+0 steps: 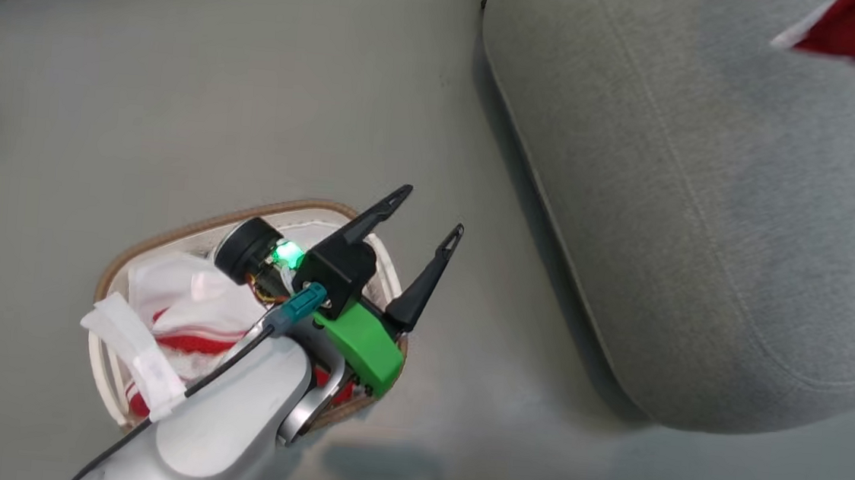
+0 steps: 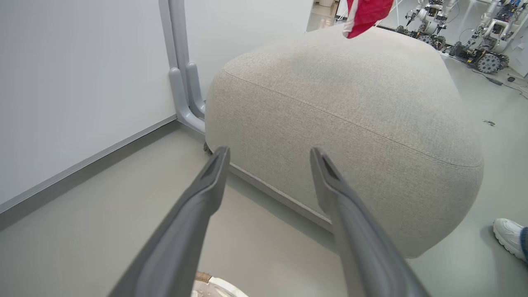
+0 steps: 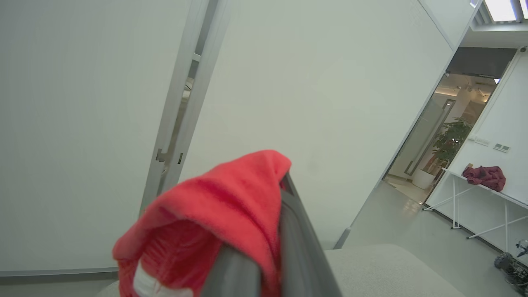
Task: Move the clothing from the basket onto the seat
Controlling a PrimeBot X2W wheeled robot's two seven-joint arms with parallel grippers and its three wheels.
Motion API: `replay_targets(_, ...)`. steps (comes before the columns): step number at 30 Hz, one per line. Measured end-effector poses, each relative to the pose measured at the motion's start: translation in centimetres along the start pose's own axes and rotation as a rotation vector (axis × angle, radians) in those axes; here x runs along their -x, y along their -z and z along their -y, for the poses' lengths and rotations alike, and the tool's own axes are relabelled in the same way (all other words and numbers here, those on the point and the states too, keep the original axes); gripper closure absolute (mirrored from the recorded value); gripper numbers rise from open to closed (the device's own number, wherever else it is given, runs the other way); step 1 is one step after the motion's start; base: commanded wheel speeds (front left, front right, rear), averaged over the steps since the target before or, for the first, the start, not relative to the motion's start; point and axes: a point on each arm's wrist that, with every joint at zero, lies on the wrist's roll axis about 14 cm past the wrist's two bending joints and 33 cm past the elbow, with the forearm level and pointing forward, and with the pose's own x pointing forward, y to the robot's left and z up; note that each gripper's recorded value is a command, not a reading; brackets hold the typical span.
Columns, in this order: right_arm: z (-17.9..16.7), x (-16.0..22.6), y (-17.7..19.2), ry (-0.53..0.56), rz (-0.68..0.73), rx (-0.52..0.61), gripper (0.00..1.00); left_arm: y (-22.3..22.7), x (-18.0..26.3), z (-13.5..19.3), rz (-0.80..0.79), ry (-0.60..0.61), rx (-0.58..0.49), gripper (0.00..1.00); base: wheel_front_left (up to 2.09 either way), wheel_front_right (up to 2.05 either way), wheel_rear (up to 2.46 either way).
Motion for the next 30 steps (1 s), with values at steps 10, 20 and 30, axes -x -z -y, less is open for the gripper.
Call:
replay_targets(10, 0.6, -6.1, 4.7, 0.065, -0.113, 0.049, 1.0, 3.0, 1.3, -3.6, -0.031, -0.065, 0.039, 0.0, 0.0, 0.0, 0.0)
replay_targets(20, -4.2, -4.7, 19.9, 0.105, -0.394, -0.035, 1.0, 6.3, 2.5, -6.6, -0.072, -0.125, 0.084, 0.0, 0.0, 0.0, 0.0)
replay_targets(30, -10.5, 0.3, 29.3, 0.044, -0.596, -0.08, 0.0, 8.5, 3.1, -7.6, -0.109, -0.148, 0.118, 0.0, 0.0, 0.0, 0.0)
